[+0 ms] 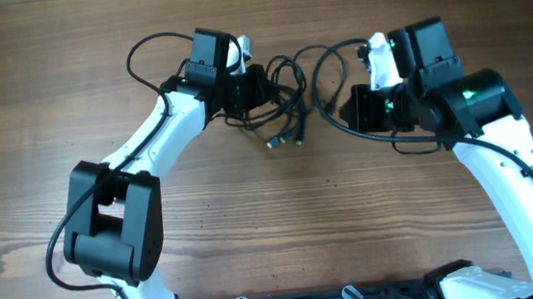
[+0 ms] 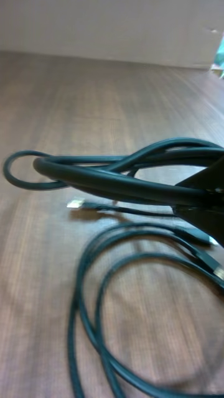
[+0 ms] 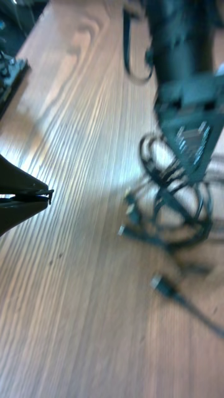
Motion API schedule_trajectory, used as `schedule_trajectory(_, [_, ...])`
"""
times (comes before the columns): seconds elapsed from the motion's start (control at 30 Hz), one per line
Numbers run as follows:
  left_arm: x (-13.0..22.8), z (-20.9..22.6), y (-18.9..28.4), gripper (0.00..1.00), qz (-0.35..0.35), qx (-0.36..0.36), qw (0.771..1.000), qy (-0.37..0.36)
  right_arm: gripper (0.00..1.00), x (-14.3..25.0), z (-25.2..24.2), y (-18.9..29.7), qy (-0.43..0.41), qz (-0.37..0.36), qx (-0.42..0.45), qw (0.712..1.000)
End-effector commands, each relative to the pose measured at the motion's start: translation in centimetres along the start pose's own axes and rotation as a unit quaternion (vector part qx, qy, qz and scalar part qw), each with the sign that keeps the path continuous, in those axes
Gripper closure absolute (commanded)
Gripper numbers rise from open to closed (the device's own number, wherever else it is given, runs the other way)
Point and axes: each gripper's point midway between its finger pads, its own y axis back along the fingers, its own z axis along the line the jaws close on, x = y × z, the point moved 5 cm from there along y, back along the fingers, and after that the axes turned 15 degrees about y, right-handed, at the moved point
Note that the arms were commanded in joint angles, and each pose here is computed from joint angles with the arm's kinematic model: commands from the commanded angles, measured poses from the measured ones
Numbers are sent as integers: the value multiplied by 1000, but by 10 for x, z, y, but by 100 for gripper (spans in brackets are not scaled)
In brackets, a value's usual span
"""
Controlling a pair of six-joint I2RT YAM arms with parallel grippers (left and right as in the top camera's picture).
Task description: Untangle cables
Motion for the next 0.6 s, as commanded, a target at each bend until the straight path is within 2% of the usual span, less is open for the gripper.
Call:
schedule_trajectory(0.0, [-9, -2, -1, 96, -22, 9, 1000, -9, 96, 16, -21, -20, -26, 37, 51, 998])
schedule_trajectory(0.1, [-4, -10, -1, 96, -1, 37, 999, -14, 96, 21, -28, -38, -31, 36, 51, 998])
schedule_trajectory(0.13, [-1, -14, -1, 96, 14, 52, 998, -17, 90, 17, -30, -44, -26, 25, 50, 998])
schedule_trajectory(0.23, [8, -22, 2, 96, 52, 86, 995, -26, 59, 0, -33, -58, -6, -12, 46, 999])
schedule_trajectory(0.3, [11, -25, 4, 96, 69, 102, 992, -26, 53, -8, -33, -63, -2, -25, 42, 999])
schedule_trajectory(0.37, [14, -30, 7, 96, 90, 126, 987, -31, 52, -16, -31, -68, 4, -40, 28, 999])
schedule_trajectory(0.57, [13, -39, 10, 96, 77, 163, 974, -139, 51, -30, -28, -65, 29, -73, 18, 997])
